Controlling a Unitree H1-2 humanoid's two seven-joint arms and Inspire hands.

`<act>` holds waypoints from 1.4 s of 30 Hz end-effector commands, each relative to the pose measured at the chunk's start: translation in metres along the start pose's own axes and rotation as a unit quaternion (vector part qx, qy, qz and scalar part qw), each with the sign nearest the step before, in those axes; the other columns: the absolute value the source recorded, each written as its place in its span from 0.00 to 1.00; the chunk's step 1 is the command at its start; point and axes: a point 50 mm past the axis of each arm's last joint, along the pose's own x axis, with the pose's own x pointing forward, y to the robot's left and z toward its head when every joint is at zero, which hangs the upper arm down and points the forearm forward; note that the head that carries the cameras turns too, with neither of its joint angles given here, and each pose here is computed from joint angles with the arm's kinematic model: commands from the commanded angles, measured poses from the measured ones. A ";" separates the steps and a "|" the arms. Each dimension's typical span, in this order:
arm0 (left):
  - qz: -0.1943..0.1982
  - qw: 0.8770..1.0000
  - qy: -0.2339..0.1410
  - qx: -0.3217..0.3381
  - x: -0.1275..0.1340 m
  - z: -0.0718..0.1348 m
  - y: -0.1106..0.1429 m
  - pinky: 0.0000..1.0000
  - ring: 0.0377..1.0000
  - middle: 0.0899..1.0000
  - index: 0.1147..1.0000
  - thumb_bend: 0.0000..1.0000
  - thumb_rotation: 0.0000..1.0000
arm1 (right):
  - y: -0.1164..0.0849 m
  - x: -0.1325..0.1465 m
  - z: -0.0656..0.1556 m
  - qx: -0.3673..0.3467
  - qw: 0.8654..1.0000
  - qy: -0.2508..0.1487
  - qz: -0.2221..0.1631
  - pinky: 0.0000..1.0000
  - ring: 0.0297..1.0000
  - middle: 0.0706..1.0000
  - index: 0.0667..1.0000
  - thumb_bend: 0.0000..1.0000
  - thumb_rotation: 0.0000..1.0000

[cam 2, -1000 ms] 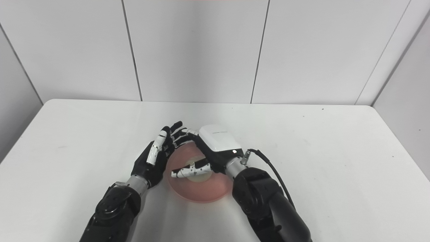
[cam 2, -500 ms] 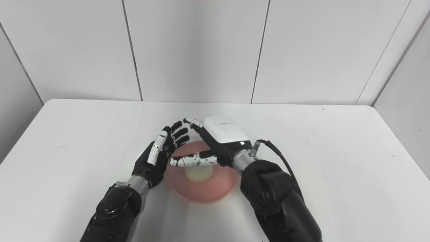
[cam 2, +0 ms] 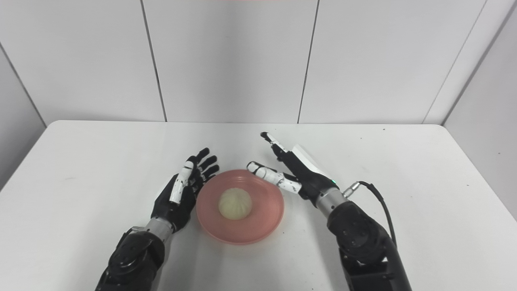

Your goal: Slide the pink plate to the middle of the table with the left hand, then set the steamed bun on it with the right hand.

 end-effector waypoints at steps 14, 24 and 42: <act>0.073 0.997 -0.009 0.036 -0.037 -0.020 0.010 0.97 0.97 0.99 0.99 0.34 1.00 | 0.018 -0.019 -0.035 0.231 0.957 -0.029 -0.174 1.00 1.00 1.00 1.00 0.47 1.00; 0.076 0.996 -0.008 0.048 -0.049 -0.029 0.014 0.98 0.98 0.99 0.99 0.35 1.00 | 0.060 -0.040 -0.066 0.271 0.942 -0.010 -0.200 0.97 0.99 1.00 1.00 0.25 1.00; 0.074 0.995 0.015 0.063 -0.052 -0.035 0.020 0.94 0.95 0.96 0.96 0.35 1.00 | 0.087 -0.041 -0.089 0.311 0.934 0.038 -0.169 1.00 1.00 1.00 1.00 0.22 1.00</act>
